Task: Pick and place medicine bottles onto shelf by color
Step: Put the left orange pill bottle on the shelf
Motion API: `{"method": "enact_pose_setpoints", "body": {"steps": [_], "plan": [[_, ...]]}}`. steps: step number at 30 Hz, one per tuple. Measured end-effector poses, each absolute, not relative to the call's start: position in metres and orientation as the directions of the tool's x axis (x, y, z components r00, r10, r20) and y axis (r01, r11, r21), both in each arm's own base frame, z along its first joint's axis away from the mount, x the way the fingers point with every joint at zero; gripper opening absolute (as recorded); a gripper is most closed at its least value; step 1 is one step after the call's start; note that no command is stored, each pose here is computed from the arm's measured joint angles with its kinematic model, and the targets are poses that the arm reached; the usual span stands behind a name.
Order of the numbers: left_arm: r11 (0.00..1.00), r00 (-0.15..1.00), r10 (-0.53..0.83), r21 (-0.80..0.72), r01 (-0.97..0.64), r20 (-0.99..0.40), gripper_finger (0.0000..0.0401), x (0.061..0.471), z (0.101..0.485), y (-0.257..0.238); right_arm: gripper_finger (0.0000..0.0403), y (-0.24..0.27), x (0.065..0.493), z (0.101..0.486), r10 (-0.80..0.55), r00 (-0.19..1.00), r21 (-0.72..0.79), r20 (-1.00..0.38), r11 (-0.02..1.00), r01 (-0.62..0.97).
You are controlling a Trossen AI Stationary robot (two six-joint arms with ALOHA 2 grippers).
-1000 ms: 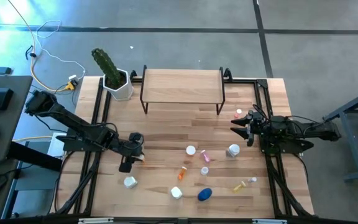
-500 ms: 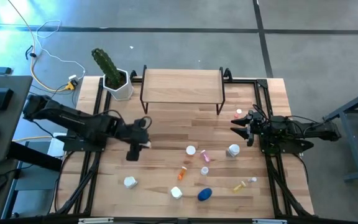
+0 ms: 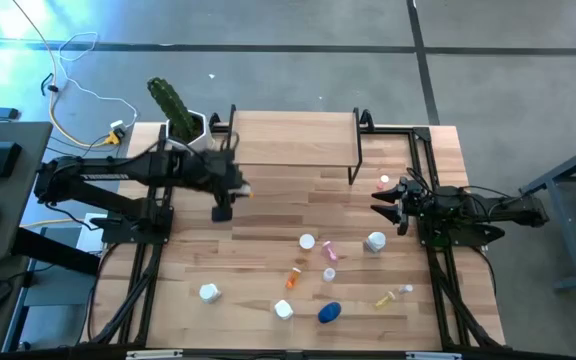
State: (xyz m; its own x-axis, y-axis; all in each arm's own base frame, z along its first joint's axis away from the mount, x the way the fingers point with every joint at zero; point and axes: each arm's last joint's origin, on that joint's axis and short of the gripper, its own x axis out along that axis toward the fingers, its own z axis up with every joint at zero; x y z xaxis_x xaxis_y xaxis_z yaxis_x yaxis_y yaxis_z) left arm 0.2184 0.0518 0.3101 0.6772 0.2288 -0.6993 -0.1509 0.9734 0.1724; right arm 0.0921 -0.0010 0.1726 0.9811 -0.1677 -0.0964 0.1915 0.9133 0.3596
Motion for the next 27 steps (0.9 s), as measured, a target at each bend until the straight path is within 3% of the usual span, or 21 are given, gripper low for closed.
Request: {"method": "enact_pose_setpoints", "body": {"steps": [8,15,27], "plan": [[0.892,0.679,0.450,0.268,-0.363,-0.580,0.0117,0.209,0.349,0.100,0.0202,-0.001,0.092,0.172,-0.168,0.981,0.360,-0.097,0.913,0.192],[0.797,0.585,0.586,0.269,-0.541,-0.560,0.0117,0.205,0.366,0.156,0.0202,-0.001,0.092,0.172,-0.168,0.981,0.359,-0.097,0.913,0.192],[0.758,0.496,0.511,0.095,-0.645,-0.702,0.0117,0.207,0.322,0.237,0.0202,-0.001,0.092,0.173,-0.168,0.981,0.360,-0.097,0.913,0.191]]}}
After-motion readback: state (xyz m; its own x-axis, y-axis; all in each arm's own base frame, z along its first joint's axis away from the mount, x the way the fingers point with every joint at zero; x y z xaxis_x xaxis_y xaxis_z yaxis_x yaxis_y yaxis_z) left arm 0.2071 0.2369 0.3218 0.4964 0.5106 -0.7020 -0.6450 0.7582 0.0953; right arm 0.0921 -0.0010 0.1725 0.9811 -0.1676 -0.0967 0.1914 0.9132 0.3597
